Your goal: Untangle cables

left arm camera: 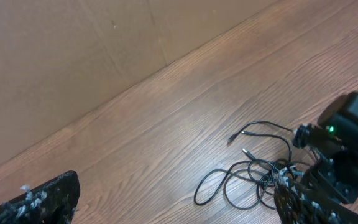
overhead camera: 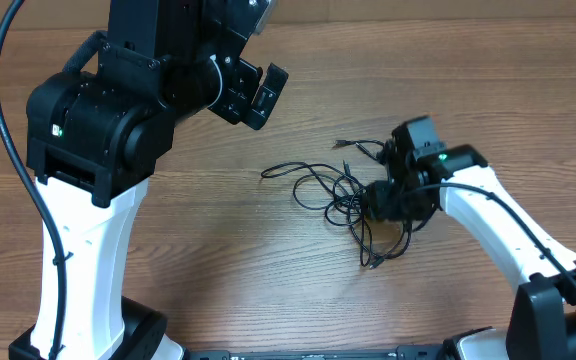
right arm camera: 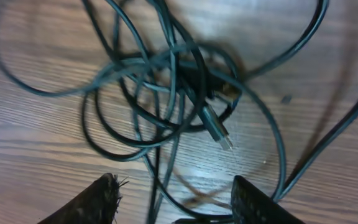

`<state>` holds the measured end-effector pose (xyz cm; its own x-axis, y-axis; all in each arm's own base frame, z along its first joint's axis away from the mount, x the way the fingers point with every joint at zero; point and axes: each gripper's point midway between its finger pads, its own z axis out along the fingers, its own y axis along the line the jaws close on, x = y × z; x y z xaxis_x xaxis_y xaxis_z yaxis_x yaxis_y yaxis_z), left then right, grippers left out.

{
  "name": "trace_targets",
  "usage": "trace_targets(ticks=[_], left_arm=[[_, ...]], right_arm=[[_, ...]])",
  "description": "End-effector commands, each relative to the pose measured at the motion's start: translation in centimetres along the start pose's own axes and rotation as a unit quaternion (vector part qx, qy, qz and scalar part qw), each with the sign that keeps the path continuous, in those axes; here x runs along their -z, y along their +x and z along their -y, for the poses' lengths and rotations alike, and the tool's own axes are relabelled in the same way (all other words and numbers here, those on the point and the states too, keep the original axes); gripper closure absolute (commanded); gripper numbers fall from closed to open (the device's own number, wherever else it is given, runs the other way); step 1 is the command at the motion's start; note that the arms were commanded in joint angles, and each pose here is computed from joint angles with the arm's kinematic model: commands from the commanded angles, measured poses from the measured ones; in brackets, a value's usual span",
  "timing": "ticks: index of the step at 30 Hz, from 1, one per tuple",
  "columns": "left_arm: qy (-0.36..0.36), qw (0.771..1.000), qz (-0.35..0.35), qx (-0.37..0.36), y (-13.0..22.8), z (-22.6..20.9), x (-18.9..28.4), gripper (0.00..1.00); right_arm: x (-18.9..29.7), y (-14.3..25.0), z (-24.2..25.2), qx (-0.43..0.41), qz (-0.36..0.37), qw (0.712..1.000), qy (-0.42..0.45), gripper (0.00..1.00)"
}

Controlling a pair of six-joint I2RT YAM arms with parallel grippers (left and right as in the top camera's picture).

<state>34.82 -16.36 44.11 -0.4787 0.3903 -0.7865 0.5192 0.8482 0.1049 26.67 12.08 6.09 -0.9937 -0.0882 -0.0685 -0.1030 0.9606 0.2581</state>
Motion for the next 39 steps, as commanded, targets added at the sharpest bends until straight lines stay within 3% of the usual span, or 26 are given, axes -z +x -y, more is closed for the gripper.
trace_targets(ticks=[1,6,7,8,9,18,22,23,28,35,39], left_arm=[[-0.008,1.0,0.009,0.005,-0.3,-0.4,0.9,0.01],[-0.007,1.0,0.0,0.005,0.2,-0.3,0.9,0.01],[-0.007,1.0,-0.001,0.005,0.2,-0.3,0.9,0.01],[-0.007,1.0,-0.003,0.005,0.3,-0.3,0.9,0.01],[-0.007,1.0,-0.005,0.005,0.5,-0.3,0.9,0.01],[-0.012,1.0,-0.026,0.003,1.4,-0.4,0.9,0.0],[-0.012,1.0,-0.024,0.004,1.4,-0.4,0.9,0.0],[-0.013,1.0,-0.023,0.004,1.3,-0.5,0.9,0.0],[-0.01,1.0,-0.027,0.004,1.4,-0.4,0.5,0.0],[0.011,0.999,-0.05,0.002,1.9,0.2,-1.7,0.0],[0.113,0.992,-0.054,-0.034,2.0,3.5,-3.3,0.0]], right_arm=[[-0.8,1.2,-0.3,-0.006,-0.01,1.0,-0.014,0.45],[-1.6,2.3,-0.6,-0.013,-0.026,0.999,-0.033,0.47],[-1.7,2.5,-0.7,-0.012,-0.028,0.999,-0.035,0.54],[-1.8,2.6,-0.9,-0.009,-0.029,0.999,-0.037,0.8],[-1.9,2.8,-1.1,-0.006,-0.031,0.999,-0.039,0.96],[-1.7,3.2,-5.2,0.067,-0.021,0.996,-0.053,0.96],[5.5,-0.1,-9.2,0.113,0.06,0.989,-0.071,0.96],[11.2,-2.4,-10.9,0.13,0.13,0.98,-0.071,0.96],[25.7,-5.8,-14.5,0.171,0.3,0.934,-0.087,0.96],[40.0,-5.9,-15.9,0.203,0.481,0.85,-0.074,0.96],[44.2,-5.0,-15.9,0.218,0.532,0.816,-0.062,0.96]])
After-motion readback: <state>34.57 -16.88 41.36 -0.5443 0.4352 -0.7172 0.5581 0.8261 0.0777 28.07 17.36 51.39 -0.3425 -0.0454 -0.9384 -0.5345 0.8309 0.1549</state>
